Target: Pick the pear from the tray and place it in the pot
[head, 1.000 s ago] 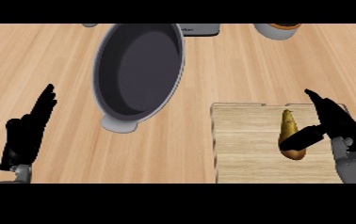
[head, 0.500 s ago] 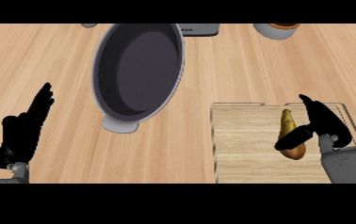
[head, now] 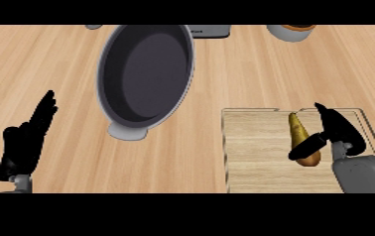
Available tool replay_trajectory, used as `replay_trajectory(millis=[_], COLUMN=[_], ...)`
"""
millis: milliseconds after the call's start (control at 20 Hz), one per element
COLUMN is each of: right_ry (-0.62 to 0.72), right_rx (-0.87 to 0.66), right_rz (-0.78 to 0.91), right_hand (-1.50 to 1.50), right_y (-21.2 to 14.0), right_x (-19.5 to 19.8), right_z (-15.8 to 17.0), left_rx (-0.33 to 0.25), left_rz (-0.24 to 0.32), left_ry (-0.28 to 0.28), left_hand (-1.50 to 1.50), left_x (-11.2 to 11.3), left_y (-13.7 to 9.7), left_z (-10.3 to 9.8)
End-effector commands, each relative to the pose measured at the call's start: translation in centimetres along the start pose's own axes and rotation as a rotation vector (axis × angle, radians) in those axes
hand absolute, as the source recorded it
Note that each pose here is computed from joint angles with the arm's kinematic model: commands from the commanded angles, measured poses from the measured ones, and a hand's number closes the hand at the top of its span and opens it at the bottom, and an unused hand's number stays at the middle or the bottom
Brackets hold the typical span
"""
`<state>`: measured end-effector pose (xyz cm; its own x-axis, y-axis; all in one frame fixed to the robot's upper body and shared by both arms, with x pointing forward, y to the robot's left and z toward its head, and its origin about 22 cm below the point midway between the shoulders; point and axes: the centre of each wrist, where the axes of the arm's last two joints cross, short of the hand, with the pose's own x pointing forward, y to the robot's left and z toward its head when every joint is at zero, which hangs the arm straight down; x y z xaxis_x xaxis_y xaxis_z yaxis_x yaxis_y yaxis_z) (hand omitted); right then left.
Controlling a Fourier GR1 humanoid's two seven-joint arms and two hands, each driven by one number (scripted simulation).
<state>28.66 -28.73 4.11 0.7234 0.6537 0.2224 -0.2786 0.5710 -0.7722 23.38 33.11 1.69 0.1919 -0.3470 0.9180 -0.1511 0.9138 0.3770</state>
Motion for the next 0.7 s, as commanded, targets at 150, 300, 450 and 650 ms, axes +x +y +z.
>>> replay_trajectory(millis=[150,300,450,650], right_ry=[-0.065,-0.073,-0.075,-0.078], right_rx=[0.033,0.005,0.017,-0.012], right_rz=[0.084,0.08,0.081,0.069], right_hand=[1.5,1.5,1.5,1.5], right_y=[1.8,0.6,2.2,0.7], right_x=[0.7,0.4,0.7,-0.4], right_z=[-1.4,-0.6,-2.1,-1.1], left_rx=[-0.006,0.005,0.008,0.018], left_rz=[-0.002,-0.01,0.001,0.003], left_ry=[-0.016,-0.008,0.003,-0.001], left_hand=[0.0,0.0,0.0,0.0], left_x=[1.3,1.8,-0.2,-1.5], left_y=[0.3,-0.7,0.3,0.1], left_z=[-0.4,1.6,0.4,1.0])
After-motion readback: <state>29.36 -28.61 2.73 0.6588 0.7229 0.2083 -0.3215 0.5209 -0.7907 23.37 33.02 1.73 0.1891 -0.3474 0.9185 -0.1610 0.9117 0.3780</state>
